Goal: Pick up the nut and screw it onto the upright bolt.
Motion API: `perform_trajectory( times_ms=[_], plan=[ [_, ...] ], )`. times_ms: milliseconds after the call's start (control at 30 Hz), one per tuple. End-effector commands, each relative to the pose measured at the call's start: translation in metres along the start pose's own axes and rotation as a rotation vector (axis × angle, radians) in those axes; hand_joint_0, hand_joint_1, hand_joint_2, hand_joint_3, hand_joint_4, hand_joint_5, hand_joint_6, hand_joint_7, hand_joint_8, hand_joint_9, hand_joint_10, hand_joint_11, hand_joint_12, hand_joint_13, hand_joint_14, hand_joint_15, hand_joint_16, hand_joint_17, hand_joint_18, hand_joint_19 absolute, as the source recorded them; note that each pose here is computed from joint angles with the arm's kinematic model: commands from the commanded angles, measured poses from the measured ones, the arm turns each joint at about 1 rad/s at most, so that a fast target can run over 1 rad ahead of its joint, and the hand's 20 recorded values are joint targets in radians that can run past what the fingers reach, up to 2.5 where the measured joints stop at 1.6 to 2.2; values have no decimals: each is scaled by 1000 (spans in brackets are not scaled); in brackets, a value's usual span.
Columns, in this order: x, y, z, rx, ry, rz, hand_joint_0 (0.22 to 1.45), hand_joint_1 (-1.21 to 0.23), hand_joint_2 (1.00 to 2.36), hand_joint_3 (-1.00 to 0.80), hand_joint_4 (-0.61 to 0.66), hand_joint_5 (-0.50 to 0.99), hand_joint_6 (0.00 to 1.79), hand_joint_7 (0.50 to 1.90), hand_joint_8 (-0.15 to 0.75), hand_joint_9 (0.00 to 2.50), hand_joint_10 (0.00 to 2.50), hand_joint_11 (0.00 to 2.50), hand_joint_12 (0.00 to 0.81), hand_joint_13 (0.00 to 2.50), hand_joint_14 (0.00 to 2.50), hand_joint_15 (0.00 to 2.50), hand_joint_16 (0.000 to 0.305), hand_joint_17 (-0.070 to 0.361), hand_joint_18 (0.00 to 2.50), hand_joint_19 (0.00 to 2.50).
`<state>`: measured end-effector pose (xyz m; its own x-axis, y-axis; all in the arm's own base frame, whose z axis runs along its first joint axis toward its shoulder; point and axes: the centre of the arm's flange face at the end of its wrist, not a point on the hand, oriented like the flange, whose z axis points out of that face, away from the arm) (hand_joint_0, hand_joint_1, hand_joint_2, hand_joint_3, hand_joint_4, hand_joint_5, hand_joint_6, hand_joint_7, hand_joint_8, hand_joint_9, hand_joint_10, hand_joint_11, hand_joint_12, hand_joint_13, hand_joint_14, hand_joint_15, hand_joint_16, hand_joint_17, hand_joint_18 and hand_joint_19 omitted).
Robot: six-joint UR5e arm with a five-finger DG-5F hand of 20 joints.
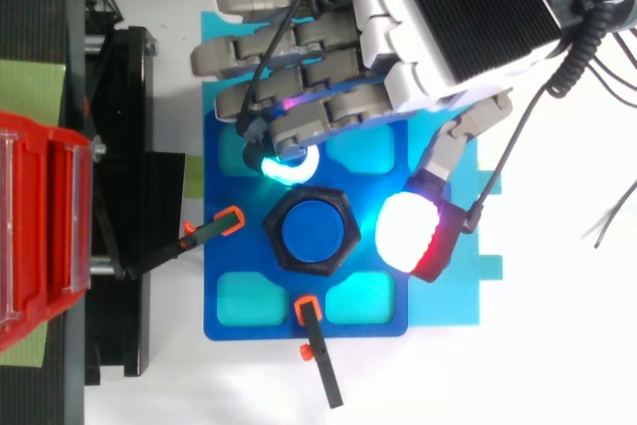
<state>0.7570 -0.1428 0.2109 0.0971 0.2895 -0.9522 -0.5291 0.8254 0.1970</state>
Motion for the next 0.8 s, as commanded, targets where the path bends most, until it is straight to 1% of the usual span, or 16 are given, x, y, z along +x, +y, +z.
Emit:
perform_trajectory(
  times_ms=[0,67,167,233,267,367,400,433,500,533,567,600,633,667,767],
  plan=[
    [1,2,2,-2,0,2,463,-108,1000,-500,241,-51,500,1362,285,583,0,0,337,257,0,0,42,95,0,0],
    [1,2,2,-2,0,2,463,-109,1000,-500,245,-54,500,1358,284,583,0,0,337,257,0,0,42,94,0,0],
    [1,3,4,-6,-3,4,463,-107,1000,-500,244,-73,502,1257,285,585,0,0,337,257,0,0,42,95,0,0],
    [1,4,4,-7,-2,12,459,-103,1000,-500,272,-99,503,1148,282,568,0,0,341,255,0,0,43,96,0,0],
    [1,4,4,-7,-2,14,459,-101,1000,-500,272,-100,503,1140,282,567,0,0,343,249,0,0,43,97,0,0],
    [1,4,5,-8,-3,18,449,-87,1000,-500,272,-118,504,1049,279,535,0,0,348,239,0,0,45,101,0,0],
    [-5,4,9,-17,-14,15,445,-81,1000,-500,280,-126,504,1017,279,527,0,0,352,233,0,0,46,103,0,0],
    [-6,4,10,-17,-15,15,442,-79,1000,-500,280,-130,504,990,279,526,0,0,354,229,0,0,47,105,0,0],
    [-12,3,13,-25,-21,8,439,-78,1000,-500,279,-136,504,953,279,518,0,0,356,224,0,0,47,106,0,0],
    [-12,3,13,-25,-21,8,438,-78,1000,-500,270,-139,503,928,276,515,0,0,356,221,0,0,47,105,0,0],
    [-16,2,13,-29,-22,6,437,-76,1000,-500,271,-140,503,918,277,513,0,0,357,219,0,0,47,106,0,0],
    [-16,2,14,-33,-21,5,436,-75,1000,-500,272,-142,503,908,278,511,0,0,358,217,0,0,48,107,0,0],
    [-19,2,15,-43,-20,2,435,-75,1000,-500,271,-143,503,901,276,504,0,0,359,214,0,0,48,108,0,0],
    [-25,1,17,-53,-23,-4,435,-76,1000,-500,269,-143,503,894,275,502,0,0,359,213,0,0,48,108,0,0],
    [-31,-2,16,-65,-17,-8,434,-80,1000,-500,266,-145,503,881,277,499,0,0,358,210,0,0,48,109,0,0]
  ],
)
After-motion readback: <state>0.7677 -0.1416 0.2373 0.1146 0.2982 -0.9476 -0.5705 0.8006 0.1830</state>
